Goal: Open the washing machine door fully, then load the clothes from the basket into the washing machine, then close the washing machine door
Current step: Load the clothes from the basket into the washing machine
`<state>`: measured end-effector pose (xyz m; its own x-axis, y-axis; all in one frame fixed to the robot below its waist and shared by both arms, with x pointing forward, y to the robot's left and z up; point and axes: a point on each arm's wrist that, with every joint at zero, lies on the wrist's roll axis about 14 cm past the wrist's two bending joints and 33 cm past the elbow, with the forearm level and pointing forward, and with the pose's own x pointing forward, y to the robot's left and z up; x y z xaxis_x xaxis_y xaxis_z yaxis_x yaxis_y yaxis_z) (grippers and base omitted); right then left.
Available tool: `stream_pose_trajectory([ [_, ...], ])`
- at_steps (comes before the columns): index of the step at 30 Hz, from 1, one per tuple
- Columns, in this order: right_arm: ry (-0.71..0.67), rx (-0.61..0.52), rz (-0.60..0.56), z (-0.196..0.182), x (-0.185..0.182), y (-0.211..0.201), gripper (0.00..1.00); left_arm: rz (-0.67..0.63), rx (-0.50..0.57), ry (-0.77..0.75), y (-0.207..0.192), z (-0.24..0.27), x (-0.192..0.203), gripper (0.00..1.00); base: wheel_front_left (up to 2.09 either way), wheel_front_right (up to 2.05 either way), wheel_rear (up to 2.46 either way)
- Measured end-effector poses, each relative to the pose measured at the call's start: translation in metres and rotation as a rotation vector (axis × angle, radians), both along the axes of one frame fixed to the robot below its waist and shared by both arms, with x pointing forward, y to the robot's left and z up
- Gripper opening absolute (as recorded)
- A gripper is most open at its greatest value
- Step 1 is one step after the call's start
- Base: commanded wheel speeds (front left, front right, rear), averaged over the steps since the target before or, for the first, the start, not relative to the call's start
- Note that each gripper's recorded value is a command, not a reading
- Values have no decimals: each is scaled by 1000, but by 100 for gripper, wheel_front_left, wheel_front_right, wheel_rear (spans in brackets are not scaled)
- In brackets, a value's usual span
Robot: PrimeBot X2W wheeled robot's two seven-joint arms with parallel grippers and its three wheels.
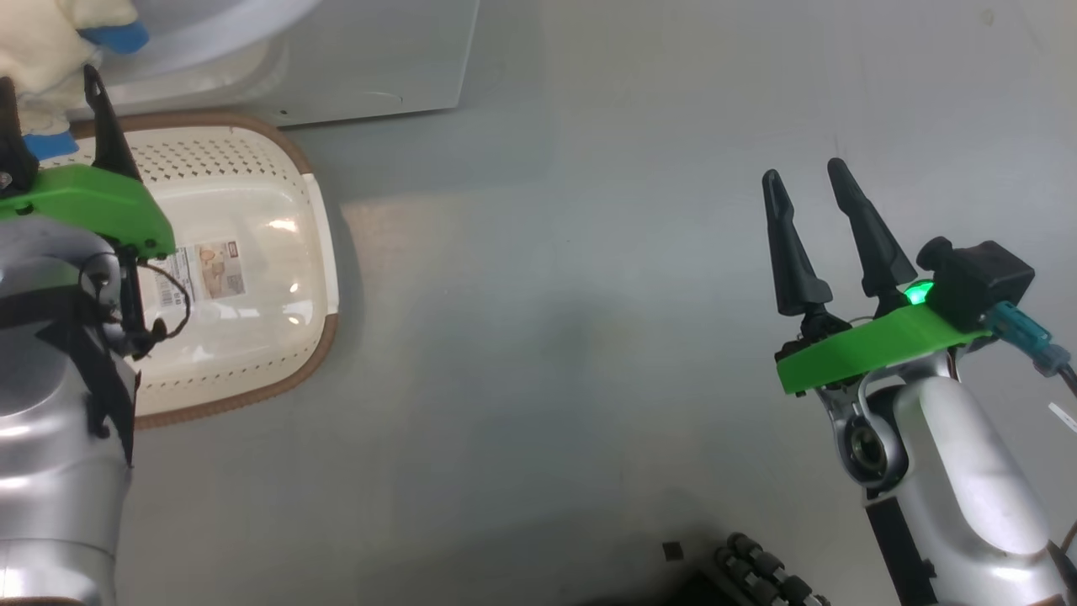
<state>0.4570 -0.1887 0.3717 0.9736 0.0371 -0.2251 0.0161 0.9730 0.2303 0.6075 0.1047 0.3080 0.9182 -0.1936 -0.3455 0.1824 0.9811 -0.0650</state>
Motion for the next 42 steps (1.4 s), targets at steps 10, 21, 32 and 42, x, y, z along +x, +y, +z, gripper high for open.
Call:
stream_pose_trajectory([
  [10, 27, 9, -4, -9, -3, -1, 100, 62, 2, 72, 5, -18, 18, 100, 0, 0, 0],
  [21, 31, 7, -4, -11, -2, -2, 100, 107, -29, 100, 10, -25, 32, 100, 0, 0, 0],
  [32, 35, 9, -2, -13, -2, -1, 100, 103, -46, 116, 10, -26, 35, 20, 0, 0, 0],
  [42, 26, 17, 4, -10, 0, 3, 100, 104, -67, 72, 17, -9, 39, 0, 0, 0, 0],
])
